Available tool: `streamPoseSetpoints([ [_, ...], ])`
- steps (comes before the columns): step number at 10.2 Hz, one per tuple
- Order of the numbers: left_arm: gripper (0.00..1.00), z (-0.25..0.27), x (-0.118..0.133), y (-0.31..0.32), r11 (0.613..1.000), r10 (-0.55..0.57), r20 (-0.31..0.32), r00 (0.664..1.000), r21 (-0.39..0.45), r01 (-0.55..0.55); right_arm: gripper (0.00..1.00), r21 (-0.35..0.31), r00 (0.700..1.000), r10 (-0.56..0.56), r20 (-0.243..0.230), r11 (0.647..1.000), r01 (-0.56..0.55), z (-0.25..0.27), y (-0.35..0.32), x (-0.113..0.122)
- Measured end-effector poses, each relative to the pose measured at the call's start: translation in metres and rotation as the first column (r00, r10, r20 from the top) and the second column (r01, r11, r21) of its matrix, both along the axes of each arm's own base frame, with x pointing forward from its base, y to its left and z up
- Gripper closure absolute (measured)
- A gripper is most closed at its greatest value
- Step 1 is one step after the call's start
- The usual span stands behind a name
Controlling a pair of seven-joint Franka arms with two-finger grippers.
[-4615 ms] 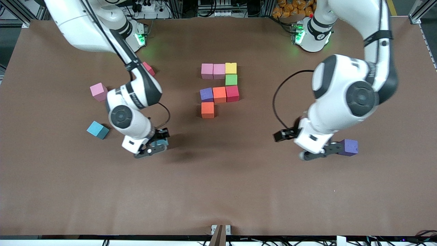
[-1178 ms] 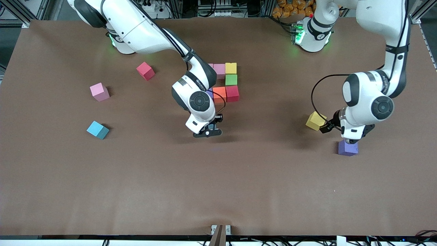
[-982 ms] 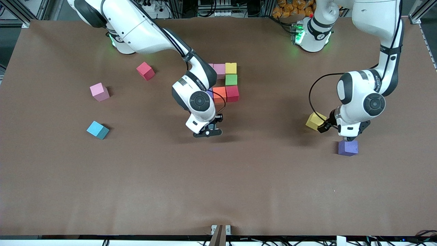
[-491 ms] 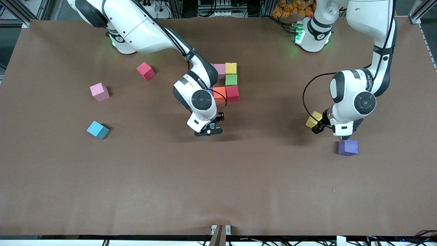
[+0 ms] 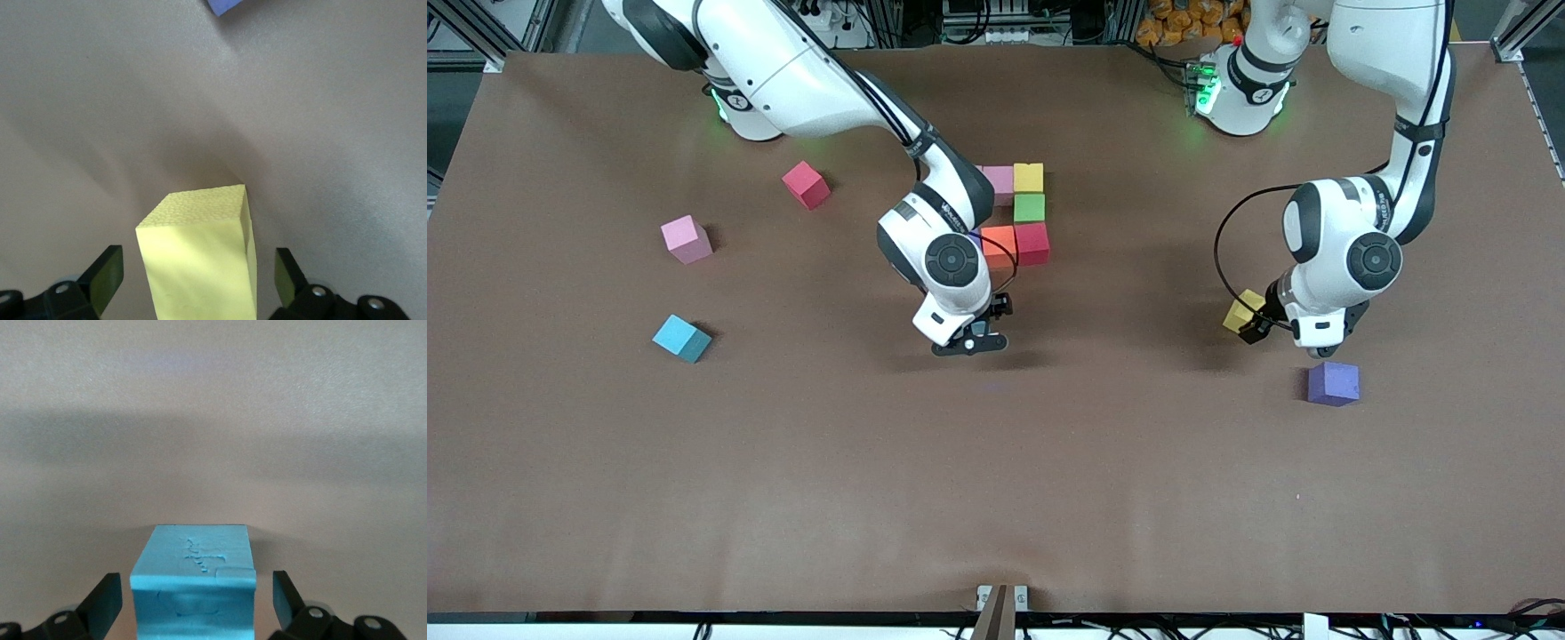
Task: Form number 2 with 11 blocks
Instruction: 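Place the cyan cube against orange while the left gripper grasps yellow, then carry the yellow cube to the shape while the right gripper withdraws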
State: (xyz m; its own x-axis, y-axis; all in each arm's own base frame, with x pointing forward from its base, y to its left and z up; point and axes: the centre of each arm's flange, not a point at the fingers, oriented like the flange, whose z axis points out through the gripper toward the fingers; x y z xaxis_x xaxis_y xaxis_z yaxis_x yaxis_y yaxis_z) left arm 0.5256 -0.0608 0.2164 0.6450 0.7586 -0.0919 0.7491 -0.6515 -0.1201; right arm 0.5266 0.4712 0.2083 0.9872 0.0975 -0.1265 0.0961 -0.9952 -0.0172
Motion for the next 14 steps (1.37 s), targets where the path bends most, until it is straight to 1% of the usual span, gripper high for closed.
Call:
streamPoseSetpoints([
  [2, 0.00, 0.000, 0.000, 0.000, 1.000, 0.000, 0.005, 1.000, 0.001, 0.000, 0.00, -0.005, 1.000, -0.003, 0.002, 1.000, 0.003, 0.014, -0.003, 0.003],
  [4, 0.00, -0.002, -0.001, 0.001, 1.000, 0.000, 0.011, 1.000, 0.003, 0.000, 0.00, 0.001, 1.000, -0.024, 0.019, 1.000, 0.024, 0.037, -0.013, 0.015],
  [6, 0.00, -0.010, -0.004, 0.002, 1.000, 0.019, 0.013, 1.000, 0.000, -0.019, 0.00, 0.010, 0.998, -0.057, 0.041, 0.998, 0.057, 0.069, -0.045, 0.042],
  [8, 0.00, -0.018, -0.006, -0.001, 0.999, 0.036, 0.013, 0.999, -0.005, -0.036, 0.00, -0.001, 0.994, -0.106, 0.034, 0.994, 0.106, 0.086, -0.091, 0.069],
  [10, 0.01, -0.033, -0.008, -0.007, 0.998, 0.057, 0.011, 0.998, -0.005, -0.056, 0.00, -0.045, 0.989, -0.146, 0.013, 0.988, 0.147, 0.086, -0.136, 0.088],
  [11, 0.03, -0.039, -0.008, -0.011, 0.998, 0.066, 0.014, 0.998, -0.008, -0.066, 0.00, -0.069, 0.987, -0.160, 0.011, 0.985, 0.161, 0.083, -0.155, 0.094],
  [12, 0.14, -0.041, -0.007, -0.015, 0.998, 0.066, 0.015, 0.998, -0.009, -0.066, 0.00, -0.082, 0.983, -0.183, 0.009, 0.980, 0.183, 0.080, -0.176, 0.100],
  [13, 0.29, -0.040, -0.006, -0.018, 0.998, 0.061, 0.019, 0.998, -0.011, -0.061, 0.00, -0.087, 0.978, -0.209, 0.006, 0.974, 0.209, 0.079, -0.195, 0.106],
  [14, 0.38, -0.037, -0.004, -0.020, 0.998, 0.058, 0.026, 0.998, -0.013, -0.058, 0.00, -0.093, 0.974, -0.227, 0.007, 0.970, 0.227, 0.082, -0.216, 0.111],
])
